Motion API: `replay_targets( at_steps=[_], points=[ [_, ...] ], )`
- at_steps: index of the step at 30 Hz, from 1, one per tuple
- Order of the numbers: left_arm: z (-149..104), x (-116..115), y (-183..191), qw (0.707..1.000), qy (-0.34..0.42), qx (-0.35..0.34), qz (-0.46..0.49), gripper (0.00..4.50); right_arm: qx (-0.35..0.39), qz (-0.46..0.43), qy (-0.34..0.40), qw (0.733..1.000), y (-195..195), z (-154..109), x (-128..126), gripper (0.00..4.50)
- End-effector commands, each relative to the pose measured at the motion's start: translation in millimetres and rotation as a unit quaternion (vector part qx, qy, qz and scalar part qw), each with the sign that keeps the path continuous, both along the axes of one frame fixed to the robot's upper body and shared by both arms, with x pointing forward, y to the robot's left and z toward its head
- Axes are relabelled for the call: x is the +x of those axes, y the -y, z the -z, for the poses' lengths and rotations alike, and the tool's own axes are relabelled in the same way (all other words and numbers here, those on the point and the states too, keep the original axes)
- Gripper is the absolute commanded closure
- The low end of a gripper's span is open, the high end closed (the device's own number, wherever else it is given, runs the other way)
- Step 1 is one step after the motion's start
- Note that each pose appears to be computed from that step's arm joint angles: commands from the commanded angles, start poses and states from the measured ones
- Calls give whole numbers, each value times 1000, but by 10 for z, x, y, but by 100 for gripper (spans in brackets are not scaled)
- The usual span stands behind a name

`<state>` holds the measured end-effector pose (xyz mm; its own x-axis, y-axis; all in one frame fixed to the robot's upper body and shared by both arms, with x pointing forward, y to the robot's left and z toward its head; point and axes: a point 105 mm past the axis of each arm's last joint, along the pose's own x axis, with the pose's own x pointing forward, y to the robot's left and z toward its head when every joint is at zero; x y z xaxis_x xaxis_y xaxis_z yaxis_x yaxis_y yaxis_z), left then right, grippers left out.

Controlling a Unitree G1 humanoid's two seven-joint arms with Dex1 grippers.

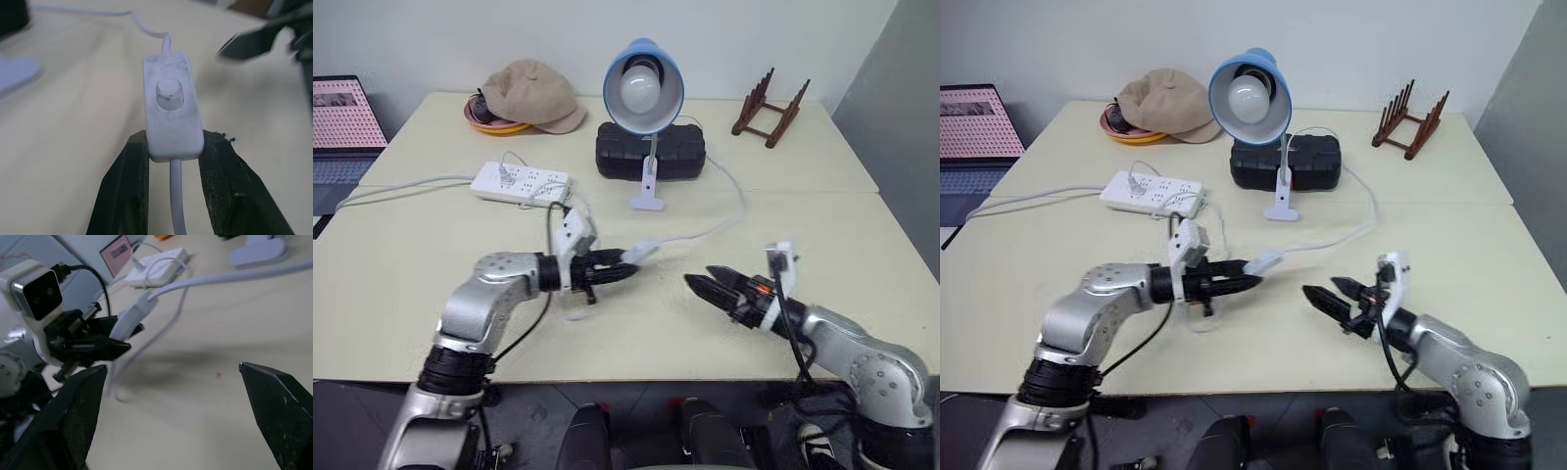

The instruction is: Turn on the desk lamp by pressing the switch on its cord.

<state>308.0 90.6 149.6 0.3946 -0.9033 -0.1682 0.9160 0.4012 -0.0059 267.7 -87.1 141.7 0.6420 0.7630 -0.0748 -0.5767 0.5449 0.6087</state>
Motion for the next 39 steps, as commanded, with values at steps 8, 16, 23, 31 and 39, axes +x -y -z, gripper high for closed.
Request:
replay_targets(
  at_steps=[8,16,23,31,39],
  points=[
    [-122,-85,245,999,41,-16,9,342,88,6,-73,993,-329,-309,171,0],
    [-117,-99,254,999,38,-14,11,342,103,8,-93,990,-398,-363,214,0],
    [-124,-92,258,999,38,-13,13,342,96,8,-93,991,-391,-346,216,35],
    [-122,-96,260,999,37,-12,17,342,95,12,-97,991,-383,-327,219,196],
    [-123,-98,260,999,38,-11,17,342,85,13,-97,992,-383,-290,213,372]
  ],
)
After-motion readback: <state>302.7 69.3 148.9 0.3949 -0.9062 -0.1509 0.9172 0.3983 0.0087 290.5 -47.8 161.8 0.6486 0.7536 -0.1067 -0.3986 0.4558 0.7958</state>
